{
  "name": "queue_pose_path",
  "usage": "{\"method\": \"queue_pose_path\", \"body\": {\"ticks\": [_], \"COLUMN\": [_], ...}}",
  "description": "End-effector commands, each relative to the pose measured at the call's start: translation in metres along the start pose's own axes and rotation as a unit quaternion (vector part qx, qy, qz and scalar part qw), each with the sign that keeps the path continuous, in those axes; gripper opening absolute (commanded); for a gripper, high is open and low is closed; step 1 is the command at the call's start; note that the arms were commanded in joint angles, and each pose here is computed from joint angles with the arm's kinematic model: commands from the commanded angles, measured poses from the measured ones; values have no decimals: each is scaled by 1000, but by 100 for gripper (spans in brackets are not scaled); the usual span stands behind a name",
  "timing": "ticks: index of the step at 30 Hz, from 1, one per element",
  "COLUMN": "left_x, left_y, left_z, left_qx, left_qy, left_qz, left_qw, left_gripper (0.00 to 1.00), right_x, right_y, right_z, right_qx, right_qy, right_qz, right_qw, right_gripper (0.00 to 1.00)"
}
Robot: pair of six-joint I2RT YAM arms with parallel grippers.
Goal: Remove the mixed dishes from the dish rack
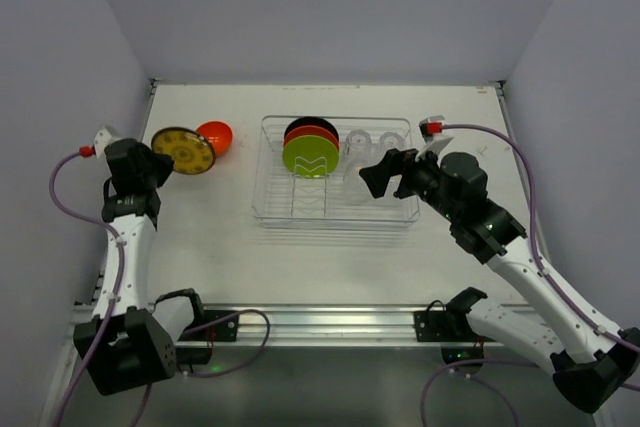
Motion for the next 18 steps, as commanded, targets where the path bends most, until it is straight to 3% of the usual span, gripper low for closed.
{"method": "queue_pose_path", "body": {"ticks": [1,6,13,16,17,18], "left_x": [-21,-43,-84,-88,-89,-90], "left_y": [44,80,123,127,129,129], "left_z": [-20,-38,-48,-48,-47,-46], "left_qx": [52,90,120,120,122,121], "left_qy": [29,1,29,34,34,36], "left_qz": [80,109,130,120,118,115], "left_qw": [995,990,984,985,985,985], "left_gripper": [0,0,0,29,50,59], "right_x": [-6,-17,-23,-26,-28,-29], "right_y": [-8,-14,-13,-13,-14,-14], "right_z": [12,22,25,22,21,19], "right_qx": [-35,-41,-24,-21,-20,-22], "right_qy": [-19,-25,-23,-20,-17,-16], "right_qz": [-2,15,18,19,19,19], "right_qw": [999,999,999,999,999,999], "right_gripper": [99,99,99,99,99,99]}}
Point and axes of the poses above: each gripper's point midway between its finger pads, its own z axis back along the fingers, its own y axis along the line the jaws close on, x = y × z, the point moved 10 cm from there along z, back along the fingers, and after that the axes turned 8 degrees about z, right-handed, at the moved point
